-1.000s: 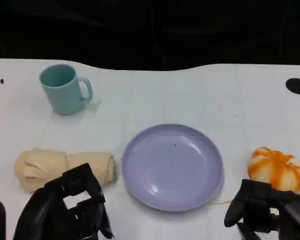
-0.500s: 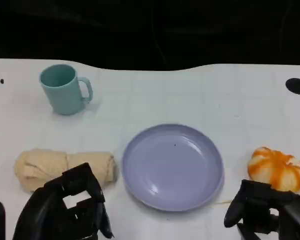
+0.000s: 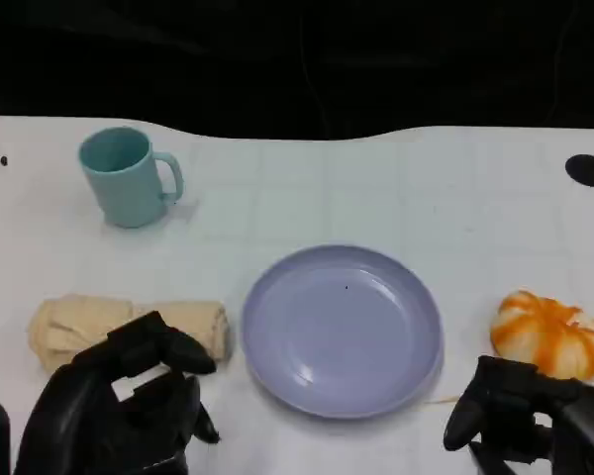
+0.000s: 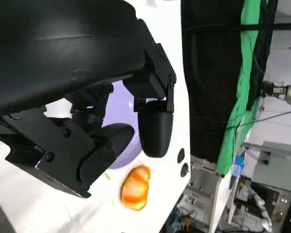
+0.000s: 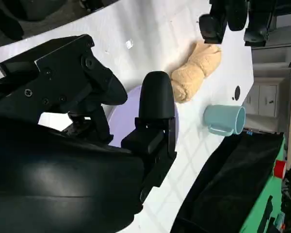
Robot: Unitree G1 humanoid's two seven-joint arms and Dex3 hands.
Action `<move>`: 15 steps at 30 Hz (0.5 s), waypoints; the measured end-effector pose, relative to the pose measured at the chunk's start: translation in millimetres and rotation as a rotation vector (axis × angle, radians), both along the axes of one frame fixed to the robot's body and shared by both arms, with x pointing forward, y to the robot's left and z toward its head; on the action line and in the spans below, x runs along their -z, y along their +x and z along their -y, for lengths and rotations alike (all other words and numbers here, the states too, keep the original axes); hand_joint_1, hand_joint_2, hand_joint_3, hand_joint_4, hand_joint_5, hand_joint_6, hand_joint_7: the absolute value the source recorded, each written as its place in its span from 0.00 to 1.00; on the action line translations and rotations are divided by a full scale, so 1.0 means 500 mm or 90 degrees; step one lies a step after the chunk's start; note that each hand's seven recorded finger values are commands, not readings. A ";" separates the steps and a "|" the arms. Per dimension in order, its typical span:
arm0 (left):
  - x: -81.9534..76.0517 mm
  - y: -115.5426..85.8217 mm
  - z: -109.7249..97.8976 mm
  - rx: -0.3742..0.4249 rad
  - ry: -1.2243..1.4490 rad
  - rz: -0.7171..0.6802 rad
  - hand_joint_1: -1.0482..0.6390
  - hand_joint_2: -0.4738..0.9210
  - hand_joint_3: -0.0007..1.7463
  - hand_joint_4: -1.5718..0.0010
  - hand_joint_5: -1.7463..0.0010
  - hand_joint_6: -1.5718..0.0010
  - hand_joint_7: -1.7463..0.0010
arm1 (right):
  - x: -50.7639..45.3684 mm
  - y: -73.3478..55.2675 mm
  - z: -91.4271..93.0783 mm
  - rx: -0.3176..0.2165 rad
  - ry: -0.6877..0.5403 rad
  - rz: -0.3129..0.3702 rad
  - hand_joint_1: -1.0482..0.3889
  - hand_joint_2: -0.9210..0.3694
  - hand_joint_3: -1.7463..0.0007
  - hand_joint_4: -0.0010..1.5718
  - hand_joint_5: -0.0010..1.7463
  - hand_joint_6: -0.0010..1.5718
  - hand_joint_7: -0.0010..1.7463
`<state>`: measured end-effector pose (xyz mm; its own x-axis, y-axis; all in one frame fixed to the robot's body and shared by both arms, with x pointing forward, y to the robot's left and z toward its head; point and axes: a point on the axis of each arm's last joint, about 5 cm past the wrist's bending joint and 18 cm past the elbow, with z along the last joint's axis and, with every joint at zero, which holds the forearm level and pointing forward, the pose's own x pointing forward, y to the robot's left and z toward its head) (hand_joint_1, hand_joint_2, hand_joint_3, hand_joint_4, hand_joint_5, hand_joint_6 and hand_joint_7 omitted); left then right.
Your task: Grasp the towel on the left side of the plate with the left hand and place it into the plate.
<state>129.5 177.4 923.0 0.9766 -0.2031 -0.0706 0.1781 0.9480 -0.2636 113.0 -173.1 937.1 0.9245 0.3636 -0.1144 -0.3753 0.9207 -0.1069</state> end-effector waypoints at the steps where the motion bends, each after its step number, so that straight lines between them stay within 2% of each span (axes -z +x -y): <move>1: -0.001 0.000 -0.001 -0.002 0.002 0.005 0.48 0.87 0.38 0.68 0.24 0.62 0.55 | 0.000 0.000 0.000 -0.001 -0.001 0.001 0.71 0.26 0.34 0.46 1.00 0.38 0.87; 5: -0.009 0.004 -0.008 -0.018 0.065 0.052 0.47 0.99 0.19 0.75 0.38 0.65 0.72 | 0.001 0.000 -0.003 -0.003 0.001 0.000 0.71 0.26 0.34 0.46 1.00 0.38 0.86; 10: -0.017 0.015 -0.019 -0.038 0.162 0.134 0.42 1.00 0.09 0.83 0.47 0.74 0.86 | 0.001 -0.001 -0.004 -0.005 0.005 -0.002 0.70 0.26 0.34 0.46 1.00 0.38 0.87; 13: -0.029 0.022 -0.028 -0.035 0.226 0.172 0.37 1.00 0.07 0.89 0.51 0.79 0.89 | 0.002 -0.002 -0.005 -0.004 0.006 -0.004 0.71 0.26 0.33 0.46 1.00 0.38 0.87; 15: -0.035 0.024 -0.036 -0.031 0.270 0.184 0.39 0.98 0.05 0.92 0.53 0.80 0.90 | 0.002 -0.002 -0.005 -0.004 0.006 -0.005 0.71 0.26 0.32 0.46 1.00 0.38 0.87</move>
<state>141.7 195.2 940.8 0.9759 -0.1694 0.1378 0.1402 0.9697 0.1999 111.8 -170.5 936.2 0.9216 0.3699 -0.1178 -0.3813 0.9196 -0.0949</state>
